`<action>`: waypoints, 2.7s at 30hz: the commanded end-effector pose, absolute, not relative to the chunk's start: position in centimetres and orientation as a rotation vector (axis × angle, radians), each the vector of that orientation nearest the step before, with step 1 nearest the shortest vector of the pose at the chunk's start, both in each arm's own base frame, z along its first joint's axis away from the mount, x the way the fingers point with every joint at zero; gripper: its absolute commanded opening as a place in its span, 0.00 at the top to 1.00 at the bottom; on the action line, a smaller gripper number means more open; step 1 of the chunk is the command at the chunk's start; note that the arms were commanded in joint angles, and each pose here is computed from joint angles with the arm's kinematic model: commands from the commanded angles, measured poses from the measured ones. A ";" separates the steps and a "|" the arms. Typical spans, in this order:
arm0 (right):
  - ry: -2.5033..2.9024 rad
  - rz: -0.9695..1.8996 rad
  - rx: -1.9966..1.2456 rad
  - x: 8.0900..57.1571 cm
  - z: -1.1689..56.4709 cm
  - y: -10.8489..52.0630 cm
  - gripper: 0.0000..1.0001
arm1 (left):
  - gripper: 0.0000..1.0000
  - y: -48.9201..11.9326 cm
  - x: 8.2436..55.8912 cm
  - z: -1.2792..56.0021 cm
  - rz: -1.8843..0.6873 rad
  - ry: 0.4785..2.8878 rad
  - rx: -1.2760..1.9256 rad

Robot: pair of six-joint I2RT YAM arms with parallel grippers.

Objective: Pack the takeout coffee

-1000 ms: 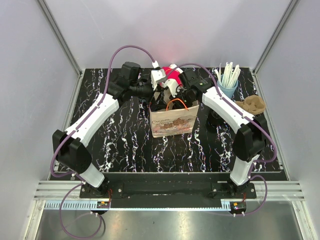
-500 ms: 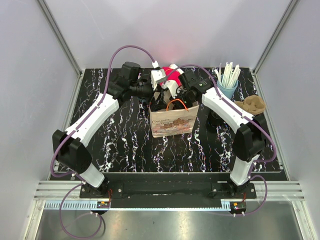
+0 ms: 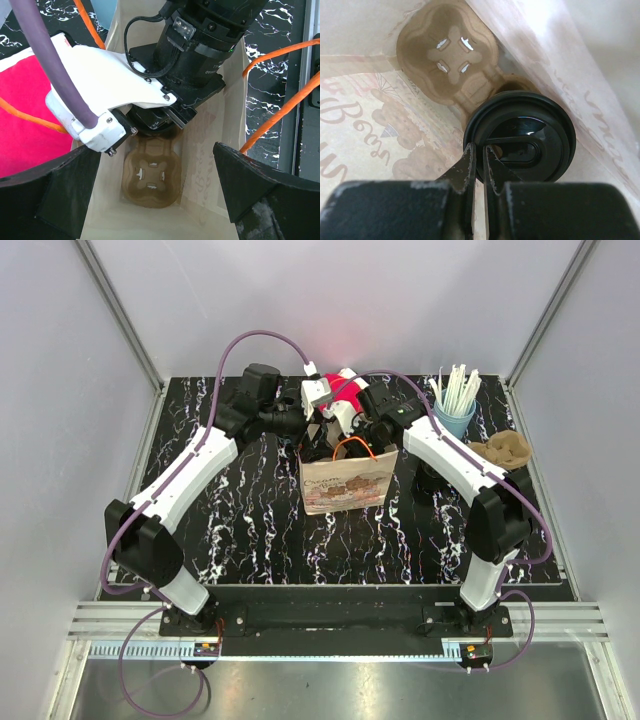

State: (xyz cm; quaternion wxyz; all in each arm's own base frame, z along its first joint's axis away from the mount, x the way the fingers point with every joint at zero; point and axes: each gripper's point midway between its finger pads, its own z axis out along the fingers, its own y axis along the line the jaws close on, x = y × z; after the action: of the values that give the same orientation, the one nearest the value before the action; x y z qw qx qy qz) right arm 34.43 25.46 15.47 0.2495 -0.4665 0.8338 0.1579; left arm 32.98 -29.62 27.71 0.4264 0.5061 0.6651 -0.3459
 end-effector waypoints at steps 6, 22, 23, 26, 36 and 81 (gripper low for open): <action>2.252 0.450 -1.294 34.2 15.1 26.1 1.00 | 0.01 -29.7 32.5 30.2 -0.873 1.571 1.274; 2.272 0.448 -1.306 34.1 13.8 26.0 1.00 | 0.01 -29.5 32.5 30.6 -0.865 1.564 1.270; 2.271 0.448 -1.306 34.1 13.8 26.0 1.00 | 0.01 -29.6 32.4 30.6 -0.865 1.562 1.272; 2.273 0.445 -1.308 34.2 13.6 26.0 1.00 | 0.01 -29.5 32.4 30.7 -0.862 1.562 1.269; 2.283 0.419 -1.306 34.5 13.0 25.8 1.00 | 0.01 -29.5 32.4 30.6 -0.863 1.565 1.271; 2.345 0.419 -1.325 34.4 9.3 25.4 1.00 | 0.01 -29.2 32.3 30.7 -0.863 1.560 1.269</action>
State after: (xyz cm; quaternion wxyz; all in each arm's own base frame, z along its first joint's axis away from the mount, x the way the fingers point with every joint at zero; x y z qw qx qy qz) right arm 36.49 26.86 13.77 0.2834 -0.4684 0.8209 0.1624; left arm 33.16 -29.16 27.53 0.4235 0.5016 0.6712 -0.3443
